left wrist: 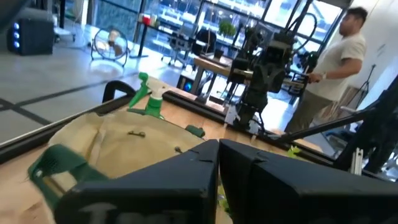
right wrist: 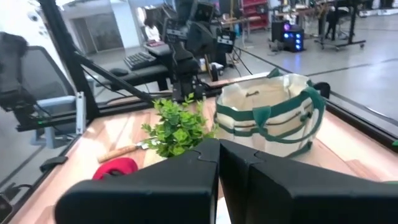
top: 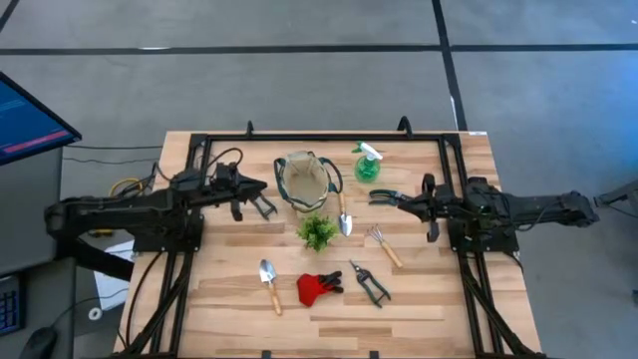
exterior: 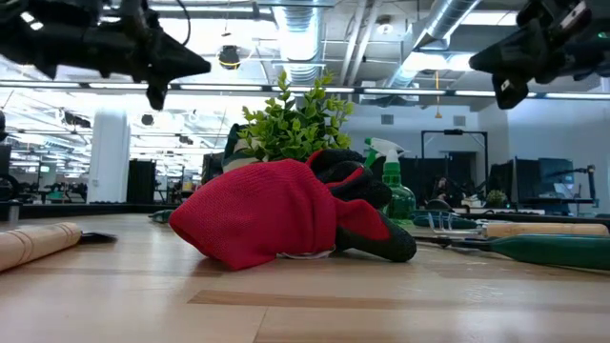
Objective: Pick & Place Garden tools in Gardening bag
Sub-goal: Put the green spray bottle into the brown gardening bag
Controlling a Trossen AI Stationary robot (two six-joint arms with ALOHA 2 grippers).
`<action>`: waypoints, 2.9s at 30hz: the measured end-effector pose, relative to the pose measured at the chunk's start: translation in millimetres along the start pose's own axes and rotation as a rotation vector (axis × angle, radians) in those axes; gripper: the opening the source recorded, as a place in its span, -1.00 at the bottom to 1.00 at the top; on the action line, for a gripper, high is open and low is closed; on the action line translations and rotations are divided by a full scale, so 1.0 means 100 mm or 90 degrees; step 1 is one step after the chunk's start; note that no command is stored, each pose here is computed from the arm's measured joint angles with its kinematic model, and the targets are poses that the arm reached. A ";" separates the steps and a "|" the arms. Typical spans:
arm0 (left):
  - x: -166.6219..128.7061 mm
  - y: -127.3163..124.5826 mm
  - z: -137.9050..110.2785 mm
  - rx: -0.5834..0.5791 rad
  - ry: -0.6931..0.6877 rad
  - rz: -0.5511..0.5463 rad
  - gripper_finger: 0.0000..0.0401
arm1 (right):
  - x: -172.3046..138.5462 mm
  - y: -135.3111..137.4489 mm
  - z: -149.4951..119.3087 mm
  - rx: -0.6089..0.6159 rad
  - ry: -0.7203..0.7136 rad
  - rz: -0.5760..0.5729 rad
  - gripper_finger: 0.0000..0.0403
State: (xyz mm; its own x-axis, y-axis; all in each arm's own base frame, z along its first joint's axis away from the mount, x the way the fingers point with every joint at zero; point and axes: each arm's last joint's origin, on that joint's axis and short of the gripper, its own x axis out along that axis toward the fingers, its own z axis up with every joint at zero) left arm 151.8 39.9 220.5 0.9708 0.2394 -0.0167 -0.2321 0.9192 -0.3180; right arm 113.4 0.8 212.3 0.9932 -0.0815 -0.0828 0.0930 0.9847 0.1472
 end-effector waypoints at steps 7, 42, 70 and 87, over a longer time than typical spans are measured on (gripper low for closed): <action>0.19 -0.09 0.23 0.002 0.003 -0.027 -0.99 | 0.10 0.04 0.23 -0.002 0.010 -0.013 -1.00; 0.23 -0.29 0.75 0.005 -0.117 -0.076 -0.99 | 0.64 0.19 0.85 -0.006 0.033 -0.049 -1.00; 0.24 -0.26 0.70 -0.033 -0.080 -0.056 -0.99 | 0.87 0.06 0.70 0.095 0.083 -0.109 -1.00; 0.26 -0.20 0.58 -0.048 -0.003 0.026 -0.99 | 0.77 -0.16 1.05 0.131 0.153 -0.217 -1.00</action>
State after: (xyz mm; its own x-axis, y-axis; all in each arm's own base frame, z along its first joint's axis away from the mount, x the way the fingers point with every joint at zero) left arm 177.7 46.0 281.5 0.9602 0.2780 -0.0274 -0.2665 0.8826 -0.3874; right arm 196.1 -37.4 307.1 0.8616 -0.3334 -0.3827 0.4475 0.8548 0.2628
